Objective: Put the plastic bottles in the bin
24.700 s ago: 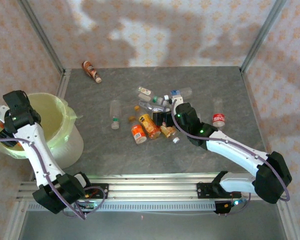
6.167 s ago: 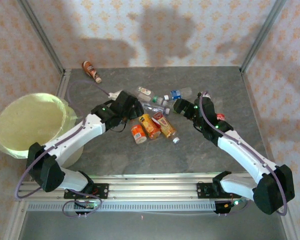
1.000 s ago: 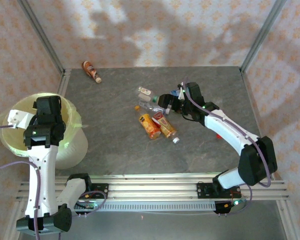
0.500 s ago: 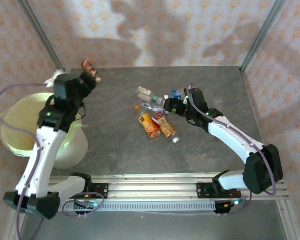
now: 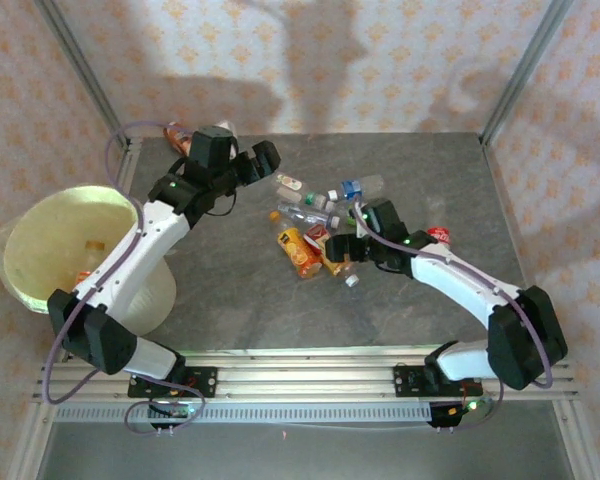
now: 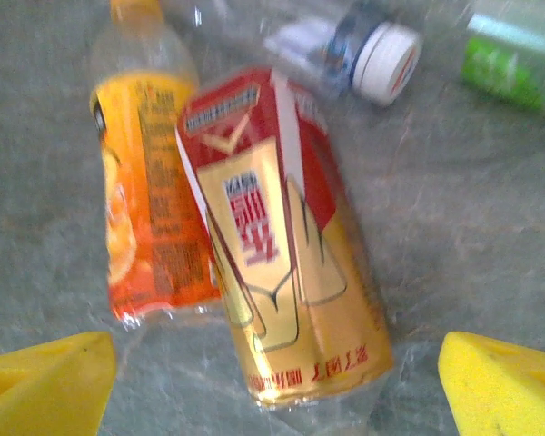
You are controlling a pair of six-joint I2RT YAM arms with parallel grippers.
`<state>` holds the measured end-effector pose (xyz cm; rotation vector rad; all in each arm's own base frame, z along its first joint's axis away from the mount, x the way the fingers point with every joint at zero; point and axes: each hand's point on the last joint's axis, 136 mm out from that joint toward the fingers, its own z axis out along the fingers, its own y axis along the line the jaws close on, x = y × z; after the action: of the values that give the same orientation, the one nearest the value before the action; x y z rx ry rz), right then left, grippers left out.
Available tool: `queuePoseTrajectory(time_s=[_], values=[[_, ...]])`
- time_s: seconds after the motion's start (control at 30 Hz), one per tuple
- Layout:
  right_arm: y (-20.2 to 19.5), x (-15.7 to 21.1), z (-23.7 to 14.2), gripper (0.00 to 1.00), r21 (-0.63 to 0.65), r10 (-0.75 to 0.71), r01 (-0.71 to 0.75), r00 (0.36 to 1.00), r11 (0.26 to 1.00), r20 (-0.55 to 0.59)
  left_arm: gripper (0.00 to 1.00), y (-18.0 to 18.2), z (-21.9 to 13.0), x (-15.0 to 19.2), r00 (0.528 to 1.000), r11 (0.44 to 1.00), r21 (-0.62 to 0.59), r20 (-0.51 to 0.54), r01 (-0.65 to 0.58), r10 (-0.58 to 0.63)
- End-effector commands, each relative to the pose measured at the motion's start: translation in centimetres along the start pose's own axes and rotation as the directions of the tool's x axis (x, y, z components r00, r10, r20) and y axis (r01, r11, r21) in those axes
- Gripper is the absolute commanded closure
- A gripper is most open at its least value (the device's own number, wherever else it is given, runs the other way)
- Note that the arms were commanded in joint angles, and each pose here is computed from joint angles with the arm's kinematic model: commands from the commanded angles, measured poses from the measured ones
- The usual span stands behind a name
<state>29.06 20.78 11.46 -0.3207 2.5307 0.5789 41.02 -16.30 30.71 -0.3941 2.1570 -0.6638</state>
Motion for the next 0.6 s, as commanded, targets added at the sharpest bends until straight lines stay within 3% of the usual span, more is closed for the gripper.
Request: queuePoseTrajectory(time_s=[0.0, 0.17, 0.27, 0.37, 0.57], values=[[-0.5, 2.4, 1.5, 0.10, 0.021, -0.030, 0.032, 0.997, 0.999, -0.072, 0.00, -0.7, -0.1, 1.0, 1.000, 0.997, 0.072, -0.018, -0.005, 0.006], [-1.8, 2.1, 3.6, 0.10, 0.095, -0.035, 0.038, 0.999, 0.995, -0.036, 0.00, 1.6, 0.3, 4.1, 0.997, 0.998, 0.056, -0.072, 0.038, -0.034], [-2.3, 1.3, 4.5, 0.16, 0.124, -0.041, 0.044, 0.999, 0.991, -0.022, 0.00, 3.1, 0.1, 5.8, 0.995, 0.998, 0.032, -0.090, 0.054, -0.051], [-1.3, 1.3, 5.3, 0.19, 0.060, -0.078, 0.078, 0.997, 0.995, -0.008, 0.00, 4.3, -0.1, 6.7, 0.994, 0.999, 0.005, -0.097, 0.053, -0.053], [-1.3, 2.7, 7.6, 0.23, 0.065, -0.121, 0.128, 0.987, 0.990, -0.104, 0.00, 3.8, 0.6, 7.7, 0.987, 1.000, 0.029, -0.161, 0.002, 0.003]])
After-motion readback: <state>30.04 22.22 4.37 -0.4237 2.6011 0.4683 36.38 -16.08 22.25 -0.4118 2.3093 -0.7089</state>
